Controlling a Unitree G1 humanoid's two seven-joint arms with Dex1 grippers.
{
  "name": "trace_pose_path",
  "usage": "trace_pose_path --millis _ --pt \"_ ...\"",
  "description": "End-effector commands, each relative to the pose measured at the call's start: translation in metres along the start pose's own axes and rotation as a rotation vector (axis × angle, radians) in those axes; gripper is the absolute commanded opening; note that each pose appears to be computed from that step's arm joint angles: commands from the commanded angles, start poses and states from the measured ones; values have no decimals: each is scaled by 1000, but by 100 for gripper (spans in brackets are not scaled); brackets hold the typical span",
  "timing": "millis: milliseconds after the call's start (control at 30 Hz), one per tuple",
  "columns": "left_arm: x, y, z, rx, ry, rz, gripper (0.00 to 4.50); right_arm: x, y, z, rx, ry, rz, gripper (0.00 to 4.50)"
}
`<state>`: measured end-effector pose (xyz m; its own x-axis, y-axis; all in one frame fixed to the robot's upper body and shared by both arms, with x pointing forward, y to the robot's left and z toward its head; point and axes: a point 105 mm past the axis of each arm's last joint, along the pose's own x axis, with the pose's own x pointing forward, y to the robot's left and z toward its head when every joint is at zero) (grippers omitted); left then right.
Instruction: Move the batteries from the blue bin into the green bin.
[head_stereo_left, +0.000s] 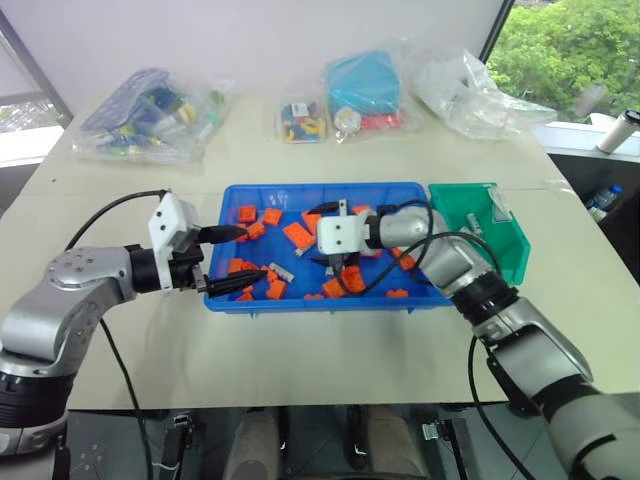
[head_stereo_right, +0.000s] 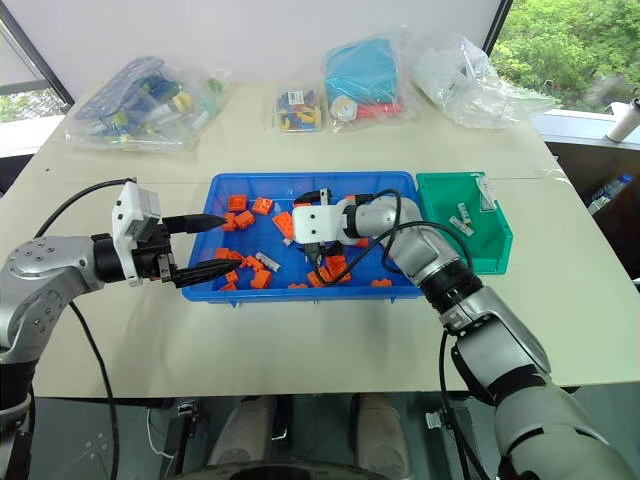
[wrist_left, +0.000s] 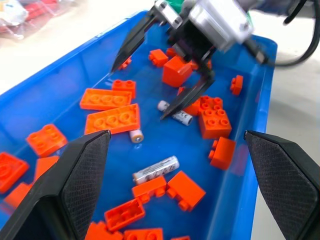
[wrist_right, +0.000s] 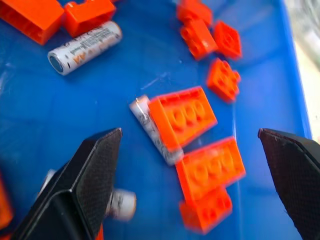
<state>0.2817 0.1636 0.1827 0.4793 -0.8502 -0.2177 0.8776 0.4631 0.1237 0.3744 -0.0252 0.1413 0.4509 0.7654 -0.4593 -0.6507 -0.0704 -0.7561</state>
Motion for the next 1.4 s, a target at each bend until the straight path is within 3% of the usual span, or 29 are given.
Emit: trace_pose_path --millis 33,133,200,300,467,800,1033,1167,1333,1400 --pt "-2 -3 5 29 -7 0 450 5 -13 13 -40 -45 -35 448" --pt "-2 -5 3 32 1 -1 450 10 -15 13 -32 -58 -38 448" --pt "-3 -5 3 34 2 3 450 12 -16 12 -29 -62 -36 398" --pt "-3 -5 3 36 2 8 450 12 -14 10 -30 -63 -29 295" --pt "-3 -5 2 38 0 13 450 9 -12 8 -18 -68 -17 60" --pt "2 1 5 50 -13 25 450 11 -18 12 -20 -71 -43 60" --pt "3 2 5 55 -19 26 450 28 -25 50 -5 -177 -64 60" --pt "4 2 6 58 -24 29 450 43 -14 80 5 -257 -29 60" --pt "3 3 5 60 -25 36 450 49 -4 88 27 -269 8 60" --pt "2 3 5 60 -25 39 450 47 -4 88 43 -269 13 112"
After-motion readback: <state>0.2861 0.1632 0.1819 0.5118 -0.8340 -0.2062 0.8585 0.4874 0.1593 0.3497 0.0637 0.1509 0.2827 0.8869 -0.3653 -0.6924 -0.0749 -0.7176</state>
